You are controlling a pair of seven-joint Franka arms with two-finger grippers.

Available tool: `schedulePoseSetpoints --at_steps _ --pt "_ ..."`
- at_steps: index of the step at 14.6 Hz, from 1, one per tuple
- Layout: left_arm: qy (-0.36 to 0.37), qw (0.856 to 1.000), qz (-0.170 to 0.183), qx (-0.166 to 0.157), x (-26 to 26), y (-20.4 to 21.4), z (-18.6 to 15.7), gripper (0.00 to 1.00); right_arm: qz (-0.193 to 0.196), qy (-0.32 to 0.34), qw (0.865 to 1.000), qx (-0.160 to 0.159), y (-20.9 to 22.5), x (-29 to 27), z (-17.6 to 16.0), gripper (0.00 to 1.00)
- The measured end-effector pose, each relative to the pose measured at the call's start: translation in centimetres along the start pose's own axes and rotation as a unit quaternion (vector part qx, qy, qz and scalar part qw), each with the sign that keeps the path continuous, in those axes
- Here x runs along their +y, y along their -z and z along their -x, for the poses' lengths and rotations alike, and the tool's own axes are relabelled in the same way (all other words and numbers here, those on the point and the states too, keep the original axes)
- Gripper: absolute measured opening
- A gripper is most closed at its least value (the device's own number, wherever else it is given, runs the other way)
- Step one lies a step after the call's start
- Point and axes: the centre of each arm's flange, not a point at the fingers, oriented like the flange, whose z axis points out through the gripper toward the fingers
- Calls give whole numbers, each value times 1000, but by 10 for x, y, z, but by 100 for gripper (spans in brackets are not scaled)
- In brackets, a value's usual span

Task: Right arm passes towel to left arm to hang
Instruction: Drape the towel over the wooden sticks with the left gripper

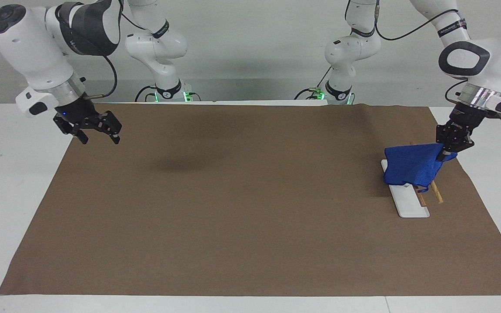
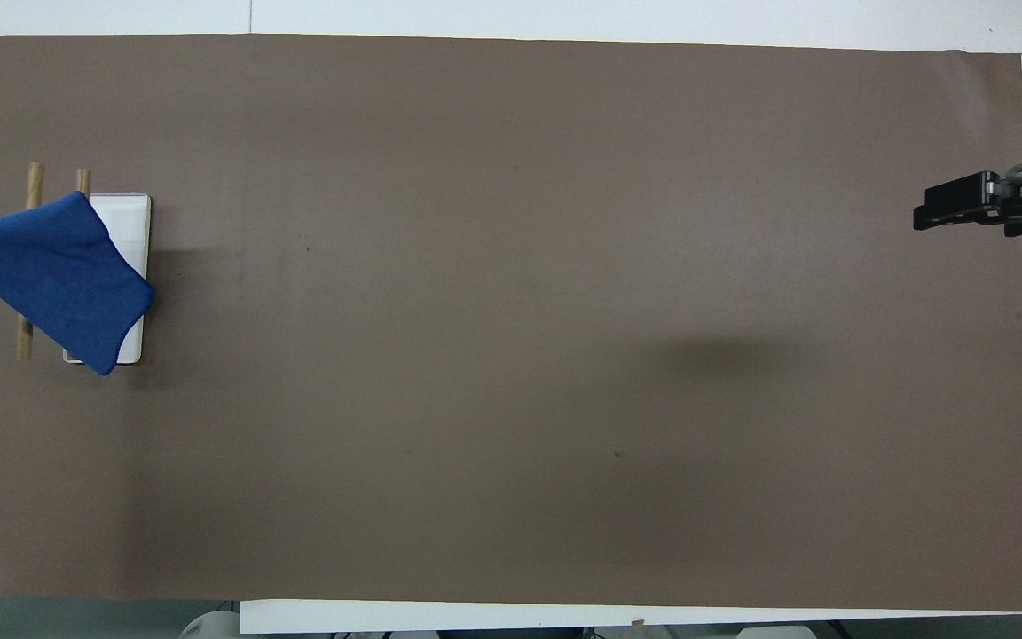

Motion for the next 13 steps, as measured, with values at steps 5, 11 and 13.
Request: schedulePoseSetpoints --at_steps 5,11,13 --pt "-32 998 33 43 3 -3 -18 2 2 1 1000 -9 -5 -1 2 99" --pt "-35 995 41 81 -5 -23 -50 2 2 5 1000 -11 -6 -5 2 99" --pt "-33 995 40 83 -8 -27 -52 2 2 5 1000 -11 -6 -5 2 99"
